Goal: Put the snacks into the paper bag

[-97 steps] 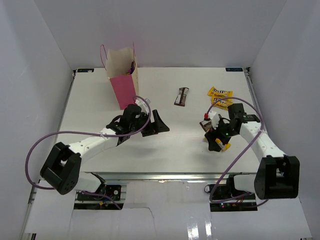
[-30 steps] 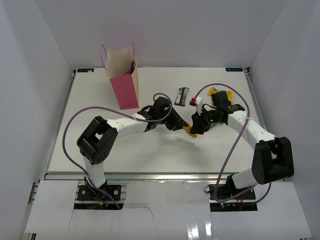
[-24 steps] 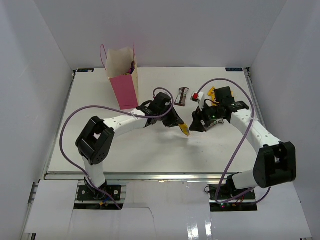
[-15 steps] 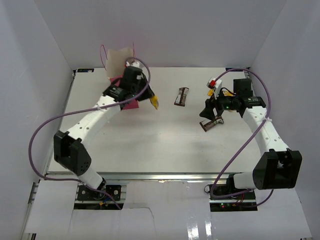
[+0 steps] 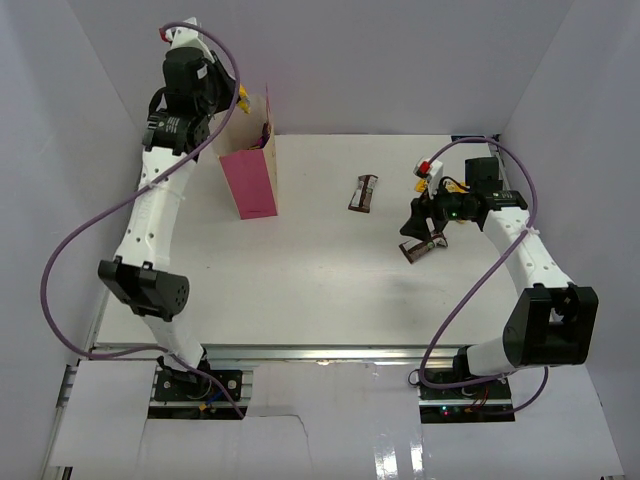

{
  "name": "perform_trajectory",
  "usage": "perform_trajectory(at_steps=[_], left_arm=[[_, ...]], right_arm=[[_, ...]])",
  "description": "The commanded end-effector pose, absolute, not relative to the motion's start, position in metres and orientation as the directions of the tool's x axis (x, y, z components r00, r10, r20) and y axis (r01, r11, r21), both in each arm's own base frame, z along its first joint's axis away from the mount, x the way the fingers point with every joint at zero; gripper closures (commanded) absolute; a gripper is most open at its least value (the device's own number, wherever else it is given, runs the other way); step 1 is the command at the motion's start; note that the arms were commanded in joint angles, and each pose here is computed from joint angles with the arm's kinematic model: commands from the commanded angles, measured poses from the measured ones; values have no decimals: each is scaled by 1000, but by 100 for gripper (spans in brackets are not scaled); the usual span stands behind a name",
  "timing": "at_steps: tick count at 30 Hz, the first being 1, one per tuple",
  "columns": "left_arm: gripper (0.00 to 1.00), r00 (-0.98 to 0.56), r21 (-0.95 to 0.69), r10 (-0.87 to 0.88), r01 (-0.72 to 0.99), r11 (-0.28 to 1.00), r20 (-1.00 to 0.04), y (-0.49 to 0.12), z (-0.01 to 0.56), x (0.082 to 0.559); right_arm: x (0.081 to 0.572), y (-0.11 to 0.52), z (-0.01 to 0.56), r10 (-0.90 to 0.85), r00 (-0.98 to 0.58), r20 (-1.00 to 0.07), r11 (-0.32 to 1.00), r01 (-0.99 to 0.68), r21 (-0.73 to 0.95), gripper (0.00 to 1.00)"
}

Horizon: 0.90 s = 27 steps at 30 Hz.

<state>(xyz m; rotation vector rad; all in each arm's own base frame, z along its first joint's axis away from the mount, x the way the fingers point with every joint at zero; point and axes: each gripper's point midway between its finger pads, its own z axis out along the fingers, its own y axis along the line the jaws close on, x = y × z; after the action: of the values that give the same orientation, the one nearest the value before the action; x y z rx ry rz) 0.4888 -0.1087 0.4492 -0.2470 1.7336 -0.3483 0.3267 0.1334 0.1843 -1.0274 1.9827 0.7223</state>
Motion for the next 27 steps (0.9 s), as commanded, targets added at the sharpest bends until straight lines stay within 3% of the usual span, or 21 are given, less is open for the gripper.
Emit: perform_trajectory(at_steps=[1,7,11,12,18,22,25,26,27], left_arm=[[85,-174,-345,-339,3,939,-924,-104,437,525],[81,-206,-360,-355,-10,933,-912,-113,400,569],[53,-259,-364,-358,-27,931,-897,-117,371,579],[38,-263,-362,-357,-32,932,-896,-116,368,580],[15,-229,-387,-367,50,921,-902,-126,401,567],[12,-196,-374,-345,137,917,-918,-130,438,538],[10,-206,-351,-308,220,910,-929,-135,447,500],[10,-149,-341,-311,269,901,-939,-132,476,471],[9,-216,-348,-297,256,902,-930,-133,442,463]], right_arm=[[335,131,191,-408,-353,-842,512,-852,109,28],[351,121,195,-396,-368,-841,558,-824,98,28],[364,111,197,-370,-405,-836,623,-776,100,28],[366,109,197,-367,-410,-835,630,-770,101,28],[401,78,199,-427,-384,-819,686,-727,-17,20],[422,49,188,-556,-315,-769,628,-766,-140,19],[431,28,165,-676,-279,-682,533,-824,-192,21],[433,24,147,-697,-293,-654,511,-843,-166,21],[438,20,145,-717,-284,-636,496,-850,-179,24]])
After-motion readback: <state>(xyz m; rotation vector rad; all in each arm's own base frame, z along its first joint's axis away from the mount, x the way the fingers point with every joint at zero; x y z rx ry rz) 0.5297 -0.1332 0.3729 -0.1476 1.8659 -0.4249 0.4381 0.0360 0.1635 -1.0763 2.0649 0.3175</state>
